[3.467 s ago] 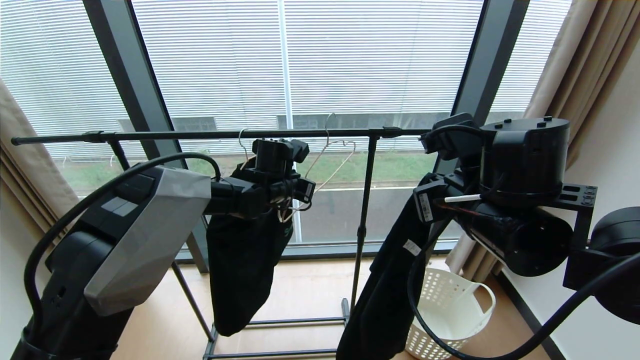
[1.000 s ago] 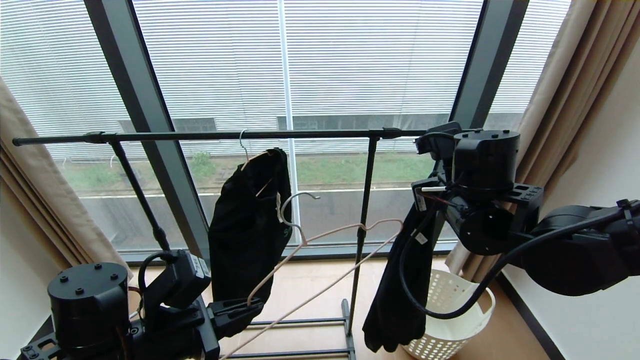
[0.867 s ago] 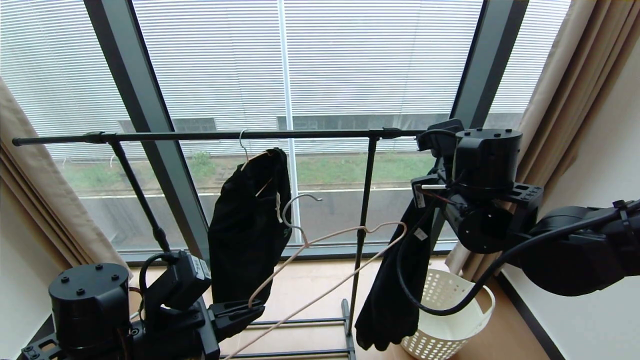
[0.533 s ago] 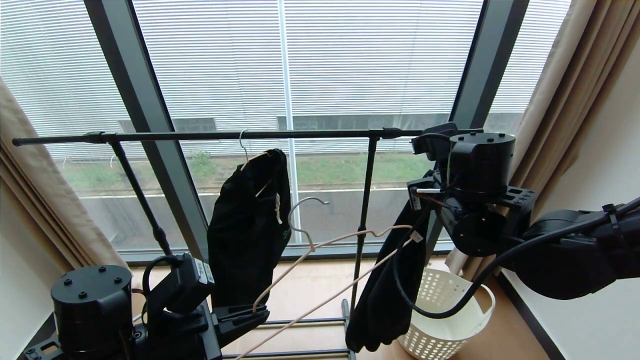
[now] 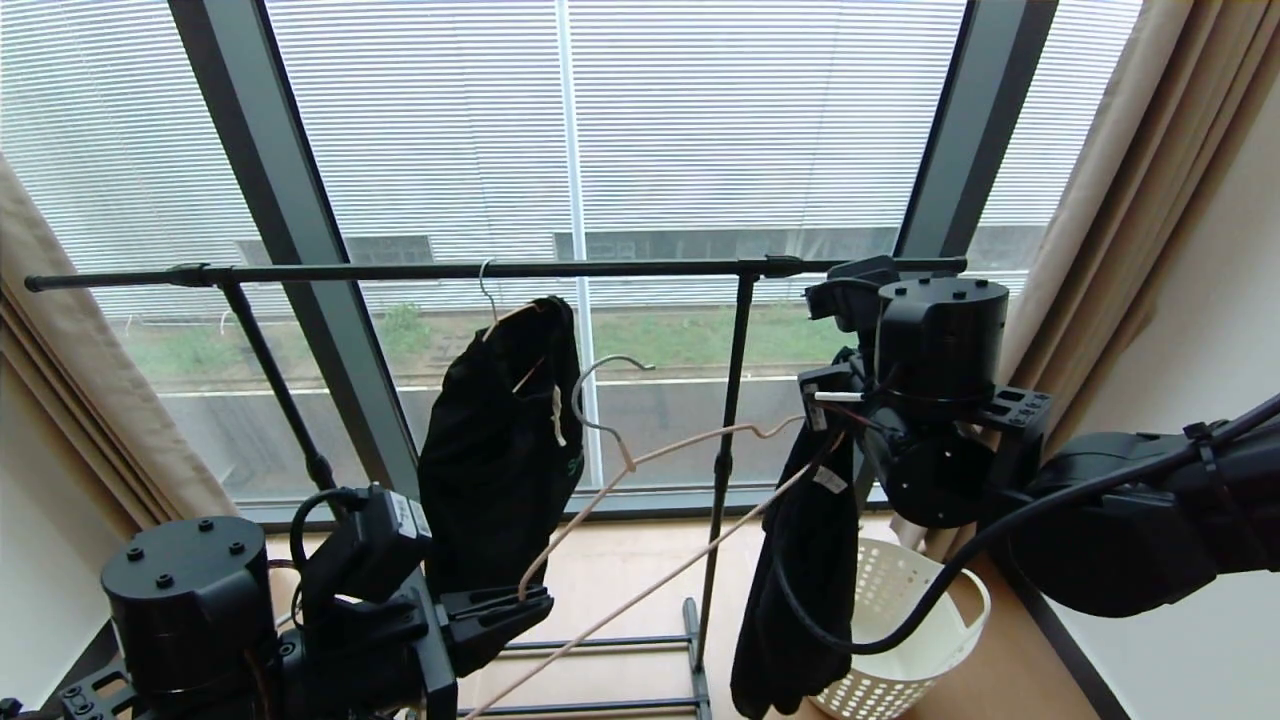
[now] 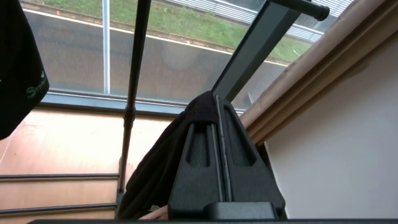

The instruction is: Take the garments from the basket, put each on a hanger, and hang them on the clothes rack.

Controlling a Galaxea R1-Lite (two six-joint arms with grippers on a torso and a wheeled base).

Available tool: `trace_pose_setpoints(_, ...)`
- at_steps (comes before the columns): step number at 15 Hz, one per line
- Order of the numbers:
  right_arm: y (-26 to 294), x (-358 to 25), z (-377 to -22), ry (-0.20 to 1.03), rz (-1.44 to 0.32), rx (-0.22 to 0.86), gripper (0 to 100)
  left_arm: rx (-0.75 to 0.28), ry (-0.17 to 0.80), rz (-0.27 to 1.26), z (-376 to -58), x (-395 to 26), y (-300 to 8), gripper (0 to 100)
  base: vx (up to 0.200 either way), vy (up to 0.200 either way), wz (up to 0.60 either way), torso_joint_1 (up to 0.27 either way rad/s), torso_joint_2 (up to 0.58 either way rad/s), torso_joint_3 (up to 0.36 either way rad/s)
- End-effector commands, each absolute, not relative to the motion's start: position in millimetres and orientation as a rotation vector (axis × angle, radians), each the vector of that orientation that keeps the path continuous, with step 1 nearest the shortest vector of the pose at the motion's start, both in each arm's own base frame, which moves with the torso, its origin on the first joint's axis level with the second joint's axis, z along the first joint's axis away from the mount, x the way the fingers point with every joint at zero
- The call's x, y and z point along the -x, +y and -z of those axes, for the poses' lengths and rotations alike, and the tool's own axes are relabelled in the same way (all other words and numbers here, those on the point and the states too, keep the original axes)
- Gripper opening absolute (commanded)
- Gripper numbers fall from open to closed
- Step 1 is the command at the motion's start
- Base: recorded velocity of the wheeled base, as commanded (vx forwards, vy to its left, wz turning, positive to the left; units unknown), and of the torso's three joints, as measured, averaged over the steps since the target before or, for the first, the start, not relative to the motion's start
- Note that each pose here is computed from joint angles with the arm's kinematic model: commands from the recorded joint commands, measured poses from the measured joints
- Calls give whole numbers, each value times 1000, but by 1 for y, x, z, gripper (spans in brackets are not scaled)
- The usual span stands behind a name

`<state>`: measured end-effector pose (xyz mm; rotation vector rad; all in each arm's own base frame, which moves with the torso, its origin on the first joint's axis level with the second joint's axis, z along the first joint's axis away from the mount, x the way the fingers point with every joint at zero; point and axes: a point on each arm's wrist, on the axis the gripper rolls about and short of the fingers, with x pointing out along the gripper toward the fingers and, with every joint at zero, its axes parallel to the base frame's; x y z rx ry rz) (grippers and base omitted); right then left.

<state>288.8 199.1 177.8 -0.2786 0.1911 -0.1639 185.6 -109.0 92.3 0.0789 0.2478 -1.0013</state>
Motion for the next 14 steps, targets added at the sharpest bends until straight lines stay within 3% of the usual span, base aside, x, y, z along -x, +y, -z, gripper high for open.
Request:
trace_pose_setpoints(1,204,-290,-171,196,162,286,0,-74,264,1001,-86,-192,-113,0,0,0,0,0,0,0)
trace_pose_setpoints(14,214,-281,-171,182,169,286,0,-66,207,770,-83,-214,-121,0,0,0,0,0,0,0)
